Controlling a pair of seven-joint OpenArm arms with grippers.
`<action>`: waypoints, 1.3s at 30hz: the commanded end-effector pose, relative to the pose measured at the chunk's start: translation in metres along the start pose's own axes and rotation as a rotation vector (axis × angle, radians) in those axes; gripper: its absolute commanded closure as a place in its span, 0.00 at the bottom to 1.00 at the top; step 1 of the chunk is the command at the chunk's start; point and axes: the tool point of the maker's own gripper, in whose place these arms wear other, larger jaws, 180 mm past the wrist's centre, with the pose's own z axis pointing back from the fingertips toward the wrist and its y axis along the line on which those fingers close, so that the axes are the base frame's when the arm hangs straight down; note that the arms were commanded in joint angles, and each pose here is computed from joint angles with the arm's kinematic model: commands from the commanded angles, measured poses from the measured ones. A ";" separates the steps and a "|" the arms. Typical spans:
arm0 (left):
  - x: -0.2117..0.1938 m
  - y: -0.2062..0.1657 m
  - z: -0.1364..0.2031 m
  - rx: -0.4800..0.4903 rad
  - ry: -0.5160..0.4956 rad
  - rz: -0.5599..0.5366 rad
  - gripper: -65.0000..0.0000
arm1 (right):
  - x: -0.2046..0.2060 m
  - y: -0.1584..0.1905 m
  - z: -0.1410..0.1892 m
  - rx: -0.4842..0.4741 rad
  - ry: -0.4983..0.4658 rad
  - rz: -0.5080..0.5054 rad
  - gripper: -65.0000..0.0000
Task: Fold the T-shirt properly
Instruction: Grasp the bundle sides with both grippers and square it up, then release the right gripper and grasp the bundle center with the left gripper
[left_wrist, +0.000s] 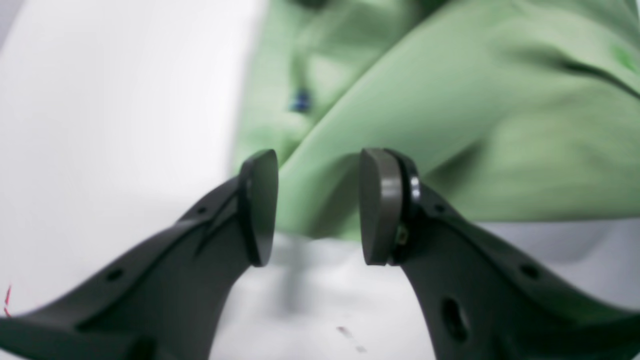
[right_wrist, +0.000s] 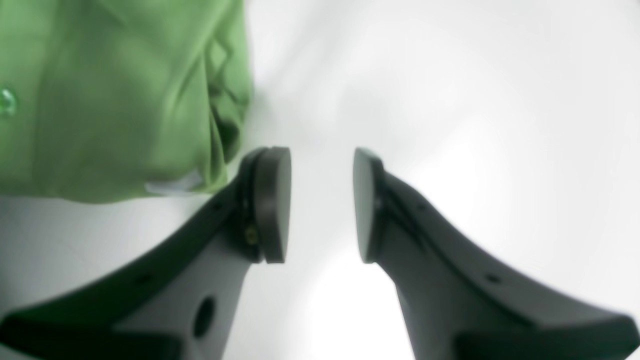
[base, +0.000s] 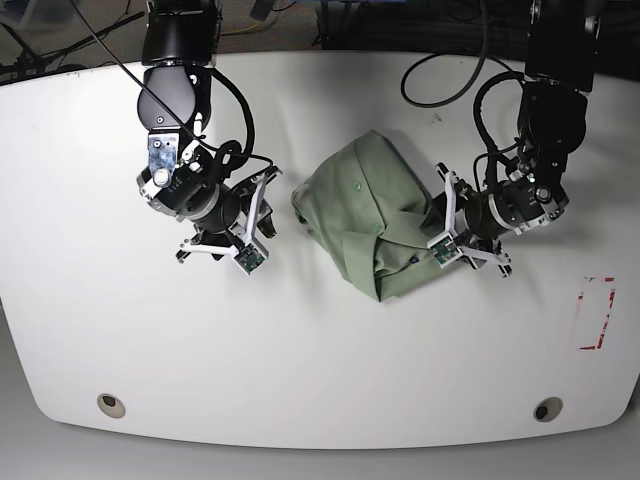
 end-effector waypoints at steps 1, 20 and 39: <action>0.031 -0.007 0.004 0.010 -0.090 -0.006 0.63 | 0.030 0.010 0.000 0.024 -0.091 0.008 0.71; 0.017 -0.112 -0.025 -0.223 -0.064 0.087 0.63 | 0.010 0.060 -0.058 0.222 -0.082 -0.098 0.71; -0.060 -0.010 0.001 -0.037 0.123 0.080 0.63 | 0.010 0.120 -0.057 0.320 -0.094 -0.186 0.71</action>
